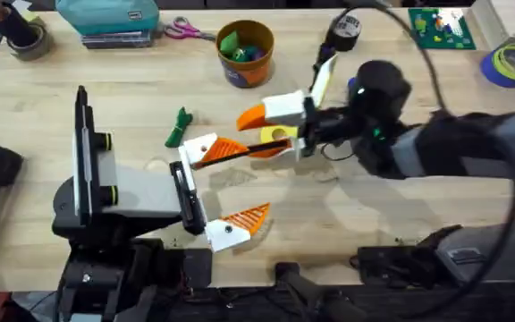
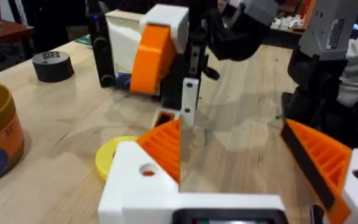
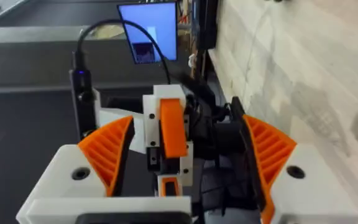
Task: Pick up the gripper from the table and insert it into the empty holder that is missing its gripper. Then pick up a screw, insert it into the mounting hole, and use the screwdriver to tighten it. Finally, clean up the table by picking up the vegetable and placing it into the bucket.
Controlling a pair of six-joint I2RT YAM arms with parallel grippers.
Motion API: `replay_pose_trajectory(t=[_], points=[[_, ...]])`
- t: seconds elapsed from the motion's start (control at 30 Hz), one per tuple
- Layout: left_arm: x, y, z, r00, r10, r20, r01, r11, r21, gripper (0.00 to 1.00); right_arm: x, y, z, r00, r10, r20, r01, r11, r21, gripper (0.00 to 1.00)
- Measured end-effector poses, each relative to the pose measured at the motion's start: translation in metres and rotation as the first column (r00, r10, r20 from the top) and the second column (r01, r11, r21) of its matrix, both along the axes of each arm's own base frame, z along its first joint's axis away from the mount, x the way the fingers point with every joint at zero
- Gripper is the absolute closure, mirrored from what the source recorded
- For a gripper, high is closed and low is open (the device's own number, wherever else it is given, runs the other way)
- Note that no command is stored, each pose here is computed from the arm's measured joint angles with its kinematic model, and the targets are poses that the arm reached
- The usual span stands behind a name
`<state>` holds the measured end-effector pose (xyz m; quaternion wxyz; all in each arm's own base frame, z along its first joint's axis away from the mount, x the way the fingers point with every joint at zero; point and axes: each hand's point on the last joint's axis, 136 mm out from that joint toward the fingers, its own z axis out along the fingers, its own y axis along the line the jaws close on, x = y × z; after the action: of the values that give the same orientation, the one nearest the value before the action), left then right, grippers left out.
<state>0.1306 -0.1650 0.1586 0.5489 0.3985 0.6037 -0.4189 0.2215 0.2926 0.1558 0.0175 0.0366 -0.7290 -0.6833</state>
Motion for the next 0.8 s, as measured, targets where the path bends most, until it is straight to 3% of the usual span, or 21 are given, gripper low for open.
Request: replay_pose_trajectory(t=[0.27,0.6,0.8], points=[[0.0,0.0,0.0,1.0,0.0,0.0,0.0,1.0,0.0,0.015,0.022,-0.052,0.021,0.992,-0.109,0.066,0.111,0.994,-0.017,0.007],[0.0,0.0,0.0,1.0,0.0,0.0,0.0,1.0,0.0,0.016,0.021,-0.102,0.026,0.977,-0.205,0.065,0.21,0.974,-0.088,0.006],[0.0,0.0,0.0,1.0,0.0,0.0,0.0,1.0,0.0,0.015,0.023,-0.121,0.029,0.966,-0.229,0.124,0.257,0.916,-0.307,0.006]])
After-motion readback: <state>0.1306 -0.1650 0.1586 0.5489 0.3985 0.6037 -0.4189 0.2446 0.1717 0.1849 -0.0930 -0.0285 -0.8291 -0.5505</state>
